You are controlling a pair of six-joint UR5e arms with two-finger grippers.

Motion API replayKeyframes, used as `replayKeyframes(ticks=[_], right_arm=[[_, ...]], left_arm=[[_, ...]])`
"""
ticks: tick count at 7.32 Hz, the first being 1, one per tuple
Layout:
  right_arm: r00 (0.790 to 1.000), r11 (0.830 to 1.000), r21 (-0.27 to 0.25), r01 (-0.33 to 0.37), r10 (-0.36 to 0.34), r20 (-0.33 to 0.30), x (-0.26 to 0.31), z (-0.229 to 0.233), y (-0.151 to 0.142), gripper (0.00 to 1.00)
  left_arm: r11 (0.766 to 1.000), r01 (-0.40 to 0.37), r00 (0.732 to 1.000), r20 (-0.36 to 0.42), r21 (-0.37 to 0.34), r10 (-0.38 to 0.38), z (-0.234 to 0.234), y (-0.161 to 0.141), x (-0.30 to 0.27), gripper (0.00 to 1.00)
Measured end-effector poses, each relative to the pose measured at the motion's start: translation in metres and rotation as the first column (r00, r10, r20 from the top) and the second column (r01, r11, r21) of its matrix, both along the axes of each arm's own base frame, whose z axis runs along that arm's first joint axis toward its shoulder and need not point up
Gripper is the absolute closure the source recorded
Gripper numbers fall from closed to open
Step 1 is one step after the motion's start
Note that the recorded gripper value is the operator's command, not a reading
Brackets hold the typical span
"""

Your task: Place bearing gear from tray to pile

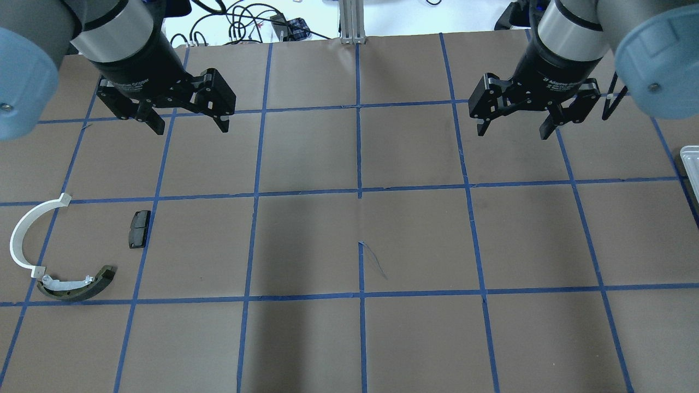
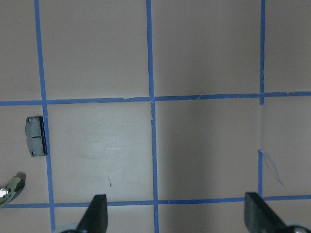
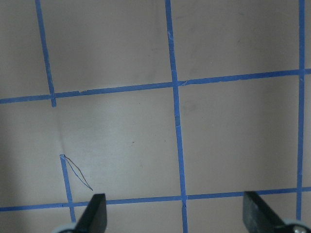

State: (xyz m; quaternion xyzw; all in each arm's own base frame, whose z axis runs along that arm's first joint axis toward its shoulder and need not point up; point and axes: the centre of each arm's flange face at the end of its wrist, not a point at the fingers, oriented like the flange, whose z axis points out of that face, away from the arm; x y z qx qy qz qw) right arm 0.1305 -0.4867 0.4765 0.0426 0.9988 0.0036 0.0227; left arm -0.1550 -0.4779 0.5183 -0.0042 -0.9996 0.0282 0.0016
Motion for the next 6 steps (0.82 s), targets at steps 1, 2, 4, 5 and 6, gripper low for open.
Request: replayKeyframes(ticks=[1,2,4,5,6], right_arm=[[1.000,1.000,-0.001,0.000,0.000,-0.003,0.000,0.000,0.000,0.00],[1.000,1.000,-0.001,0.000,0.000,-0.004,0.000,0.000,0.000,0.00],[1.000,1.000,0.001,-0.001,0.001,-0.004,0.000,-0.001,0.001,0.00],[1.000,1.000,0.004,-0.001,0.001,-0.005,-0.001,-0.002,0.001,0.00],[1.000,1.000,0.004,0.000,0.000,-0.007,-0.001,-0.002,0.001,0.00]], left_arm=[[1.000,-0.001,1.000,-0.003,0.003,0.001,-0.001,-0.004,0.000,0.00],[1.000,0.001,1.000,-0.007,0.008,-0.001,-0.004,-0.010,-0.001,0.00],[1.000,0.004,1.000,-0.003,0.010,-0.004,-0.004,-0.020,-0.001,0.00],[1.000,0.005,1.000,-0.001,0.012,-0.005,-0.005,-0.021,-0.002,0.00],[1.000,0.006,1.000,0.000,0.011,-0.006,-0.005,-0.020,-0.002,0.00]])
